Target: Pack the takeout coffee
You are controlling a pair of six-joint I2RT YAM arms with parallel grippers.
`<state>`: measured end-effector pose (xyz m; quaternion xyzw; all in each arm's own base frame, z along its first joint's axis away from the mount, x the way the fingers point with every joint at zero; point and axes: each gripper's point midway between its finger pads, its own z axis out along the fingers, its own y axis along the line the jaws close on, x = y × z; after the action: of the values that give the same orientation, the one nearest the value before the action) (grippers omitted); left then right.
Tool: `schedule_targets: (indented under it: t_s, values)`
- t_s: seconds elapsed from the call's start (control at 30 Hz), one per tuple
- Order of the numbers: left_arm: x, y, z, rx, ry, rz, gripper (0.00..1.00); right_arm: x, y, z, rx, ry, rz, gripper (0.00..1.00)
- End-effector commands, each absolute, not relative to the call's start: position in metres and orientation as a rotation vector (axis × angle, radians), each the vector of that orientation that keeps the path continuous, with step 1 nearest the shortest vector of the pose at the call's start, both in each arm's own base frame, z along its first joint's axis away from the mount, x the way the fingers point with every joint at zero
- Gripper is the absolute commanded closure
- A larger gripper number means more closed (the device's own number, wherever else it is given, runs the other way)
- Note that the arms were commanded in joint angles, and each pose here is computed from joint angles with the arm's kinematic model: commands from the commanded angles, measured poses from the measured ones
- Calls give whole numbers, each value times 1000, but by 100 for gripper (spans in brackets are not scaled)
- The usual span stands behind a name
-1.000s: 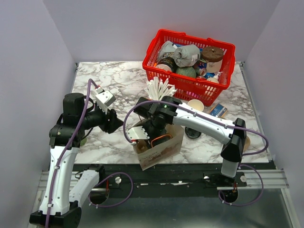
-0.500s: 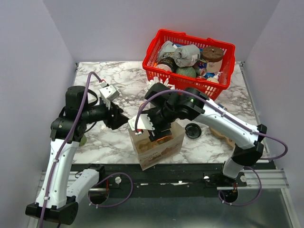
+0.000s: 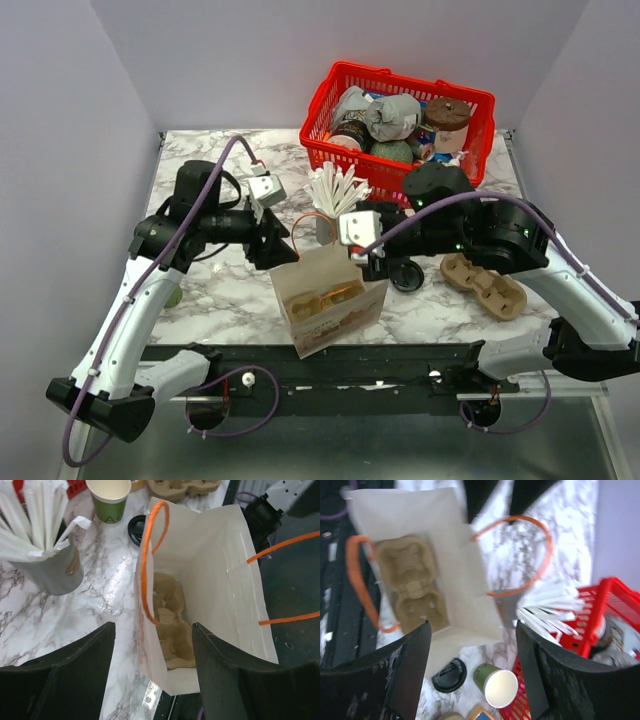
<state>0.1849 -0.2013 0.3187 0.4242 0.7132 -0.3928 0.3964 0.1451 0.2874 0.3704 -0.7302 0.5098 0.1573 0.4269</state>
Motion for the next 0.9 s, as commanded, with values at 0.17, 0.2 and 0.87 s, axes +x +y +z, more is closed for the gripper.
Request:
schedule_targets:
  t_s: [0.17, 0.2, 0.87]
  values:
    - [176, -208, 287, 1246, 1857, -906, 33, 254, 253, 454, -1141, 1428, 122, 0]
    - [181, -207, 281, 1241, 1877, -876, 34, 259, 249, 457, -1104, 1442, 113, 0]
    - [180, -185, 290, 1374, 1871, -670, 100, 286, 239, 433, -1042, 1502, 51, 0]
